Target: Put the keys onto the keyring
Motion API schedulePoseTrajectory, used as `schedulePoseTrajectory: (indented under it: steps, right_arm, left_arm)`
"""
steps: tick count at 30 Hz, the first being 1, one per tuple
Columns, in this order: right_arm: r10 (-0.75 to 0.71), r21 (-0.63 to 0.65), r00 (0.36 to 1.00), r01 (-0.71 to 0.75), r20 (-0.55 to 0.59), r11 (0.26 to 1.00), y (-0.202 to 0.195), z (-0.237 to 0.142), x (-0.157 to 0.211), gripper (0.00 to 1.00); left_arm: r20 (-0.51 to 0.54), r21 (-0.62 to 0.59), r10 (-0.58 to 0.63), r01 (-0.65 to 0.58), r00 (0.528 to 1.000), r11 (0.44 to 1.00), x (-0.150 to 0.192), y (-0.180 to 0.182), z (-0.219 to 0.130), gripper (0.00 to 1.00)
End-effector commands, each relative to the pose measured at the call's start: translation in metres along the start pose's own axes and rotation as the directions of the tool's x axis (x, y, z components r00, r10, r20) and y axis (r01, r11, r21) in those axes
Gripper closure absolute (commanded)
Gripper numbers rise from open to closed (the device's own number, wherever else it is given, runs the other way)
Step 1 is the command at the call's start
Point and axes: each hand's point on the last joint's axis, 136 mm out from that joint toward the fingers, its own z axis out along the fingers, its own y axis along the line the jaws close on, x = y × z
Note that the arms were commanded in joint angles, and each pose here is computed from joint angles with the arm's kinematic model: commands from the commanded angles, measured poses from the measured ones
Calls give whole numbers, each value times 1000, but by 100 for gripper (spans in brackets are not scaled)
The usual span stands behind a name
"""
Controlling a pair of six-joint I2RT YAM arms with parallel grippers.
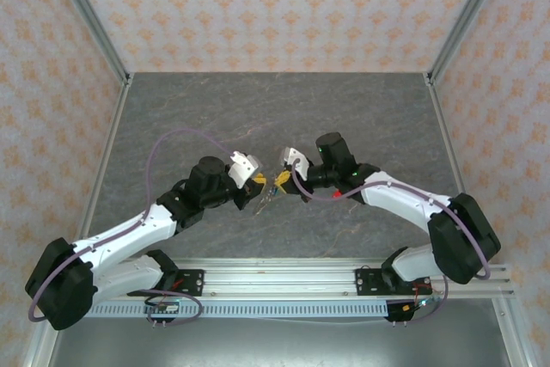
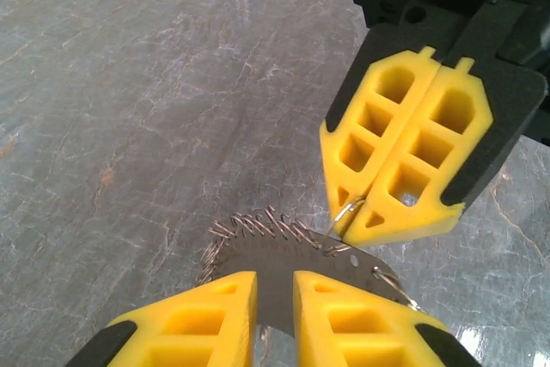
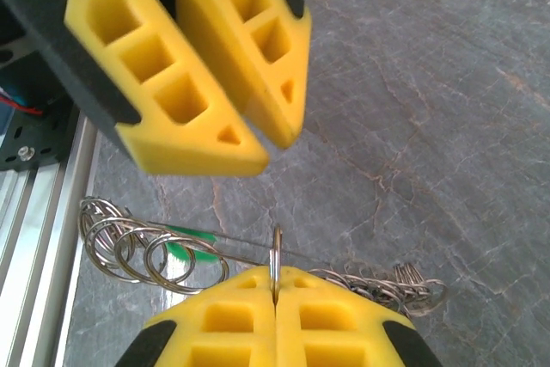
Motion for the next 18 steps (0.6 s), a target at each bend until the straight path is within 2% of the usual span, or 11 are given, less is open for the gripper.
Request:
schedulePoseTrajectory:
  steps: [1,4,7,11,18]
  right_arm:
    - [-31,-49,1000,31,2,998,19,-7,13,100]
    - [14,-53,999,-16,-45,998,29,-11,36,100]
    - [42,-44,999,-44,-30,998,36,-15,47,100]
    - [42,-29,999,-43,-15,999,40,-17,56,100]
    - [5,2,997,-5,77,1000,31,-13,44,100]
  left_arm:
    - [-31,53,-19,21,999,998,9,-8,2,81]
    - [-68,152,-41,51,997,987,18,-23,8,82]
    - [-90,247,-47,68,995,967,24,-39,14,82]
    - [-94,327,2,29,996,945,25,-56,16,81]
    - [-60,428,75,-42,995,903,21,-72,25,79]
